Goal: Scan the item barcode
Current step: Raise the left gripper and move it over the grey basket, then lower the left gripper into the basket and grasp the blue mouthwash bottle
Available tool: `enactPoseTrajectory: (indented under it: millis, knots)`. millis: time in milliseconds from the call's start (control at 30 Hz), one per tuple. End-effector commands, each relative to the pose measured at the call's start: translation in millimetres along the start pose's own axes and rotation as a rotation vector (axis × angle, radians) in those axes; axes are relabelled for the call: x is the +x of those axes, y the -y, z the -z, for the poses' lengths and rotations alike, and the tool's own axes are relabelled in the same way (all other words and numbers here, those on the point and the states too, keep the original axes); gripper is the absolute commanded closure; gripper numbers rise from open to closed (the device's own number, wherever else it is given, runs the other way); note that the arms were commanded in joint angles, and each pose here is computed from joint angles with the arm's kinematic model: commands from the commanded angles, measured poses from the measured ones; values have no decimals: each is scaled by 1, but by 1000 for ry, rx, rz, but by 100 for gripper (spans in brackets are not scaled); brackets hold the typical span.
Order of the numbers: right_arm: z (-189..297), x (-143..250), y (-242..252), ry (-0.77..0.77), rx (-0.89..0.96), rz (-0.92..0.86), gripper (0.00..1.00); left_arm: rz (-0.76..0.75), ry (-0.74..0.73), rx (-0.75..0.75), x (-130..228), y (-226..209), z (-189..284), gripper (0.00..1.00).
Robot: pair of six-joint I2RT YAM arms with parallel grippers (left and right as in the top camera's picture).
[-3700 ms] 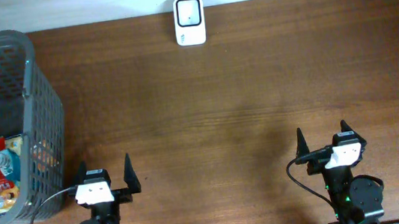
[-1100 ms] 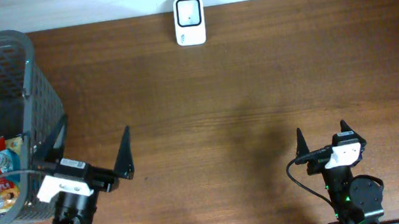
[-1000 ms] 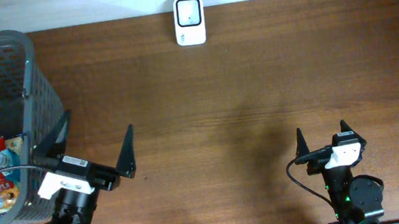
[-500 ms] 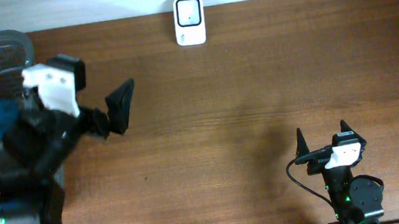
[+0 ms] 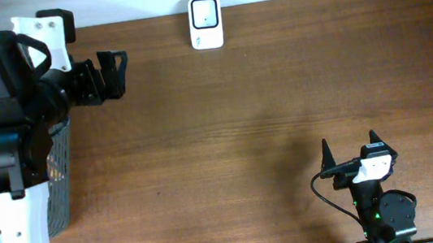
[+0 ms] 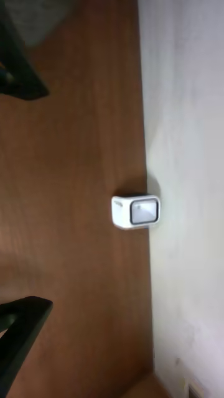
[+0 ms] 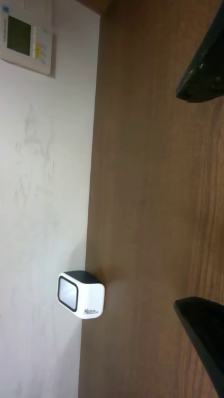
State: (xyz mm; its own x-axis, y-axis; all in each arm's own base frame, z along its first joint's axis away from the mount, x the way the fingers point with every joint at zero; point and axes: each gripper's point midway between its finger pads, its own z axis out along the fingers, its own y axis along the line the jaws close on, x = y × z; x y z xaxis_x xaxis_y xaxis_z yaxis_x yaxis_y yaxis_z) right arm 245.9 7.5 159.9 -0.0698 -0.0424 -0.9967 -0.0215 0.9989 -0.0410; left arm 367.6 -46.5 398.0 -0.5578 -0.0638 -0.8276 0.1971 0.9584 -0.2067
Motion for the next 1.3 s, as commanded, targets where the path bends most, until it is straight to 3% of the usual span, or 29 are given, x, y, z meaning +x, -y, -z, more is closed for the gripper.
enactPoseTrajectory:
  millis: [0, 67, 400, 733, 1067, 1233, 1267]
  knots:
    - [0, 4, 1, -7, 4, 6, 2, 186, 48, -289, -6, -45, 24, 1]
    - [0, 4, 1, -6, 4, 6, 2, 284, 67, -467, -1, -76, 39, 1]
    - [0, 4, 1, -6, 4, 6, 2, 406, 151, -609, -10, -130, 82, 1]
    - [0, 4, 1, -7, 4, 6, 2, 737, 85, -912, 48, -244, 126, 1]
    - [0, 4, 1, -7, 4, 6, 2, 821, -165, -942, 99, -283, 77, 1]
    - [0, 4, 1, -7, 4, 6, 2, 830, -386, -939, 143, -299, 57, 1]
    - [0, 4, 1, -7, 4, 6, 2, 815, -411, -925, 145, -299, 54, 16]
